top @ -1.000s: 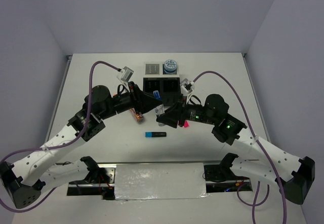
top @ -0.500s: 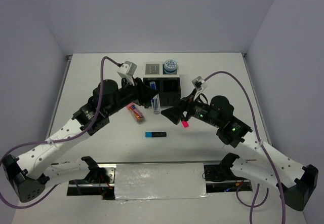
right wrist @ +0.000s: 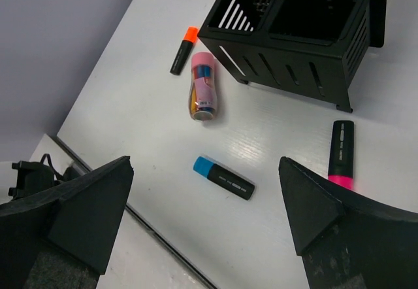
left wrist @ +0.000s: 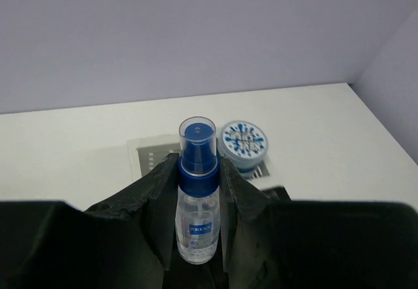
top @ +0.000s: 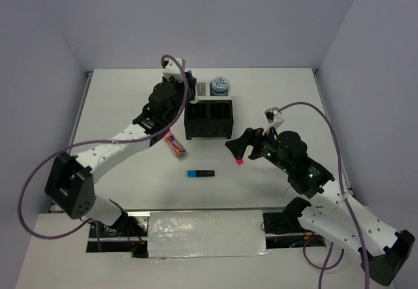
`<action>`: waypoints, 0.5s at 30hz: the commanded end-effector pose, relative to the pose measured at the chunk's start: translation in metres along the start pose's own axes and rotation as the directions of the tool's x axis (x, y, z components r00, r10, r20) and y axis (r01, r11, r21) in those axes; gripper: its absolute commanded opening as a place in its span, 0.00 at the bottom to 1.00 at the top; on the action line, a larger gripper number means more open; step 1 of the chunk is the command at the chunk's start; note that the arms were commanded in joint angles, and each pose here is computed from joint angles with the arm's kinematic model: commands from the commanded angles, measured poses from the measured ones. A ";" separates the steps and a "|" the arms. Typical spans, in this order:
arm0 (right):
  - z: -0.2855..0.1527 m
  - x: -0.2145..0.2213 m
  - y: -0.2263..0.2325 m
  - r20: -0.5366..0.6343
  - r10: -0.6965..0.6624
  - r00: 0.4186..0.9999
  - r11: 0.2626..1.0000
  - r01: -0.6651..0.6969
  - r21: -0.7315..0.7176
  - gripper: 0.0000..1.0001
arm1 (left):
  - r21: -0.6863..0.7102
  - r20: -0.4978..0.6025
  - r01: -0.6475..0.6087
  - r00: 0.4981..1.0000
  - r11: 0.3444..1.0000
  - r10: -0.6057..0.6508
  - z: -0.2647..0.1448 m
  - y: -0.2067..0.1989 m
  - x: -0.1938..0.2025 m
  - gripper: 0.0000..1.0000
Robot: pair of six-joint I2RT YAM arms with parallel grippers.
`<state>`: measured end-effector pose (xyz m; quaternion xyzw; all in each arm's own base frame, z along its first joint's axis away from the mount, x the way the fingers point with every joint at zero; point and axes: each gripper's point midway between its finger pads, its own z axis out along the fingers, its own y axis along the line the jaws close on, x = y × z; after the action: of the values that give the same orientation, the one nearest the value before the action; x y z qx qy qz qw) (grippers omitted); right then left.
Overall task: Sort the stationery into containers
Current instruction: Place the stationery in the storage box.
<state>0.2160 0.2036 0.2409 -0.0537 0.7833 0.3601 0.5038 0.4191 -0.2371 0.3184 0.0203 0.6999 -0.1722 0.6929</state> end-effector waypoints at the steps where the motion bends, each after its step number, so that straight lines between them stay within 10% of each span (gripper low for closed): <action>1: -0.007 0.002 -0.001 0.001 -0.046 0.999 0.999 0.046 -0.011 1.00 | -0.017 0.248 -0.010 0.969 1.000 0.014 0.028 0.013 -0.072 0.00; 15: -0.001 -0.002 0.021 -0.050 -0.121 0.991 0.987 0.115 -0.110 1.00 | 0.124 0.175 0.039 0.983 0.992 -0.061 0.108 0.020 -0.012 0.00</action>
<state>0.2080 0.2111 0.2284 -0.1141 0.7947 0.3518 0.4813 0.5285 -0.2238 0.2737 0.0226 0.6907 -0.1695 0.7026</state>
